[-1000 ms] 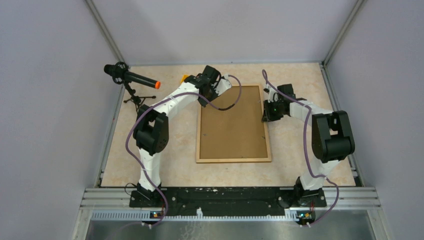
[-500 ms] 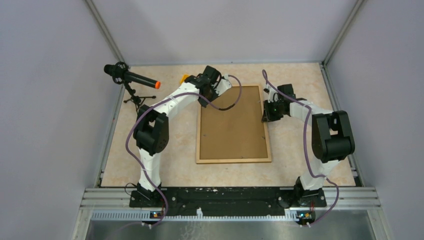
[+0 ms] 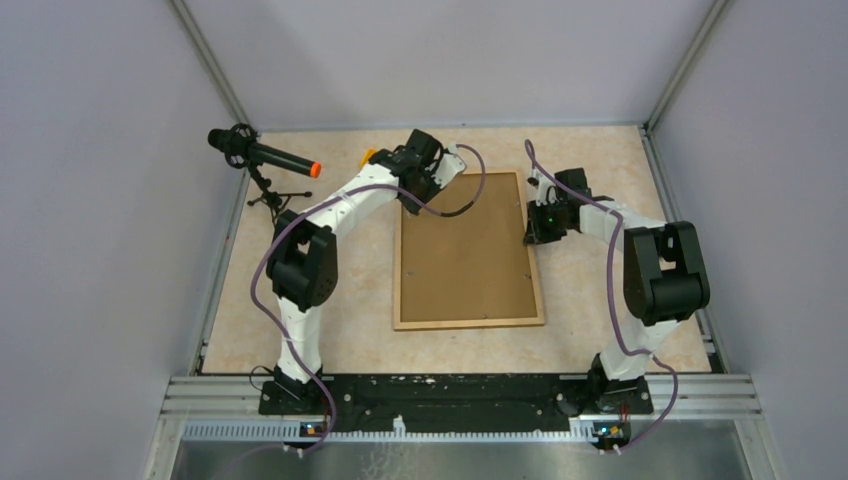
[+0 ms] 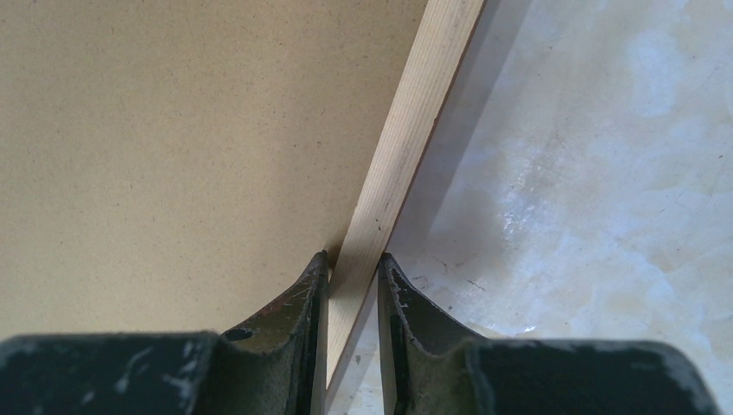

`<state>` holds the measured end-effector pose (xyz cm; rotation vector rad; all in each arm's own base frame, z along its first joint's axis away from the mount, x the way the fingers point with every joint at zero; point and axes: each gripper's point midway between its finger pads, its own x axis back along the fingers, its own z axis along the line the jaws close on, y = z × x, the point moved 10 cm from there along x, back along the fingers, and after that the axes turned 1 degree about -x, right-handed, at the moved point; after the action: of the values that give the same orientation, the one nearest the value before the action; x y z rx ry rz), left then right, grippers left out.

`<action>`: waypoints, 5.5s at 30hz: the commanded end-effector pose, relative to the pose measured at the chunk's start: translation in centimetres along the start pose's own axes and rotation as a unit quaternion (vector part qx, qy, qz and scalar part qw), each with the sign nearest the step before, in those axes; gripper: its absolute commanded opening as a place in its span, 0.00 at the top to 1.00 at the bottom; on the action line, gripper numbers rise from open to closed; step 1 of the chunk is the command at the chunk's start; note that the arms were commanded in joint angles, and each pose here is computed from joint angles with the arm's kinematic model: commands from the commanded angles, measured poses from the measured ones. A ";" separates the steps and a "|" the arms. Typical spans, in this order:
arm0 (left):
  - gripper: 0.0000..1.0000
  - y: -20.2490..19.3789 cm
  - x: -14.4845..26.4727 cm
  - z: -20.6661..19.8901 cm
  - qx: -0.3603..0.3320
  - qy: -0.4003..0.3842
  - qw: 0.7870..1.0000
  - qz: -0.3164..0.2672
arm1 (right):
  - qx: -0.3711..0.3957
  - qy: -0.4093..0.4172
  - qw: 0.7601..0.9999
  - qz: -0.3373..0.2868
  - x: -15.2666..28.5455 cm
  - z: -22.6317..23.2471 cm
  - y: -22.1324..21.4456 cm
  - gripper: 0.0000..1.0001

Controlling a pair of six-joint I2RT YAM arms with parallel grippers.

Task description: Take the photo out of the frame

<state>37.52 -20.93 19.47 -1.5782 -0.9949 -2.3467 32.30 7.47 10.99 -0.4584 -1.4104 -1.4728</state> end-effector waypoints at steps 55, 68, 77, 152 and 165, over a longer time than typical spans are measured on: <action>1.00 -9.0 0.7 0.7 -0.099 0.033 0.982 -0.157 | -0.012 0.032 0.995 0.091 -1.4 0.0 -3.2 1.00; 1.00 -8.8 -0.6 0.7 -0.091 0.018 0.983 -0.156 | -0.011 0.032 0.995 0.094 -1.5 -0.1 -3.3 1.00; 1.00 -8.6 -1.2 0.3 -0.088 -0.004 0.983 -0.159 | -0.011 0.032 0.995 0.095 -1.6 -0.1 -3.3 1.00; 1.00 -6.8 13.2 2.2 0.150 -0.074 0.965 -0.203 | 0.483 0.008 0.874 0.058 -8.9 7.6 12.2 1.00; 1.00 -9.8 12.2 0.3 0.065 -0.106 0.978 -0.171 | 0.420 0.015 0.907 0.006 -2.8 7.7 14.5 0.44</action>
<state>28.69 -10.29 25.20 -1.7071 -1.5585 -2.2089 43.22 19.86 13.72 0.0992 -1.8305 -0.5984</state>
